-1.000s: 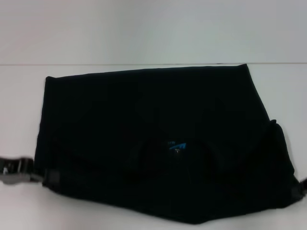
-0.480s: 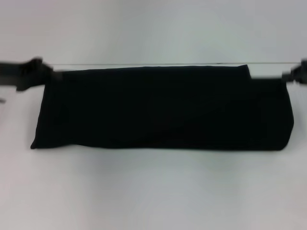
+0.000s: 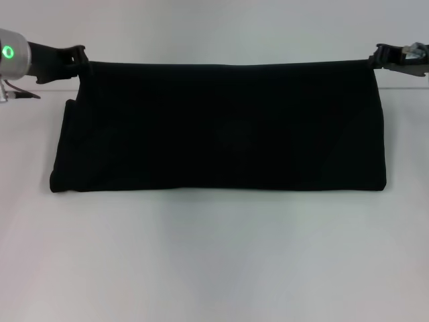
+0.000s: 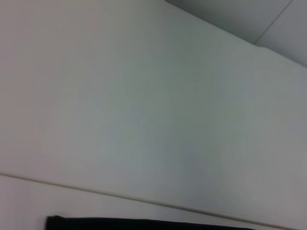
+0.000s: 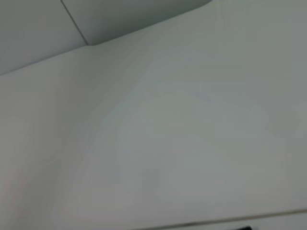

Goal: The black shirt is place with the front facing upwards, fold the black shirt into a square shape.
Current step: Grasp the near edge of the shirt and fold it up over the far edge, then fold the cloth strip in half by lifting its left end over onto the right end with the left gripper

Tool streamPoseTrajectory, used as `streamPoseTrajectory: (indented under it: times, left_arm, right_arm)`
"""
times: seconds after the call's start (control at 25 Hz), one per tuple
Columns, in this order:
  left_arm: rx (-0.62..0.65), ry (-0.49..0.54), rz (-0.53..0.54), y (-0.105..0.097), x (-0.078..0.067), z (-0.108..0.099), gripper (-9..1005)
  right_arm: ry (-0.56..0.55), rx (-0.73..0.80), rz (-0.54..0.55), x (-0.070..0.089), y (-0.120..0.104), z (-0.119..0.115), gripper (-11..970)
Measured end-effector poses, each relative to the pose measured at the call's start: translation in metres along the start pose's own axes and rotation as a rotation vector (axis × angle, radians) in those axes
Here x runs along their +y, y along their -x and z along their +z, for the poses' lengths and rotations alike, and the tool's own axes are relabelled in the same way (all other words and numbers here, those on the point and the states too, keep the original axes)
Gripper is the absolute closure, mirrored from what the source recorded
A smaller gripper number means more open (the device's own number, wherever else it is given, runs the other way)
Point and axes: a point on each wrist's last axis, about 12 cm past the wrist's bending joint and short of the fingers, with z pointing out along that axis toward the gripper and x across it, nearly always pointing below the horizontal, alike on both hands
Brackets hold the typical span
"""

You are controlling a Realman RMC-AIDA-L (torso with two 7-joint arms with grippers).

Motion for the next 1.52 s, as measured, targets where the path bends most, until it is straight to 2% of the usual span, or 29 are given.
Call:
streamPoseTrajectory:
  times: [0.36, 0.72, 0.96, 1.16, 1.24, 1.36, 1.48, 1.52]
  left_arm:
    - [-0.045, 0.054, 0.016, 0.000, 0.003, 0.006, 843]
    - [-0.057, 0.058, 0.022, -0.003, 0.002, 0.008, 834]
    - [-0.100, 0.070, 0.069, 0.005, -0.003, 0.010, 828]
    - [-0.136, 0.078, 0.005, 0.009, -0.001, 0.010, 823]
    - [-0.141, 0.076, -0.008, 0.011, 0.000, 0.008, 821]
    - [-0.146, 0.072, -0.013, 0.011, 0.003, 0.003, 713]
    - [-0.166, 0.061, -0.041, 0.010, 0.012, -0.007, 604]
    - [-0.176, 0.045, -0.068, 0.008, 0.017, -0.012, 532]
  right_arm:
    - [-0.028, -0.047, -0.024, 0.009, 0.001, 0.008, 953]
    - [-0.012, -0.044, -0.083, 0.030, 0.001, 0.016, 930]
    - [-0.043, -0.068, -0.104, 0.021, 0.011, 0.012, 914]
    - [-0.087, -0.148, -0.168, 0.012, 0.037, 0.002, 901]
    - [-0.076, -0.157, -0.180, 0.012, 0.047, -0.004, 770]
    - [-0.040, -0.157, -0.159, 0.010, 0.055, -0.016, 624]
    - [0.025, -0.125, -0.091, 0.001, 0.048, -0.029, 503]
    - [0.054, -0.108, -0.060, -0.003, 0.042, -0.034, 463]
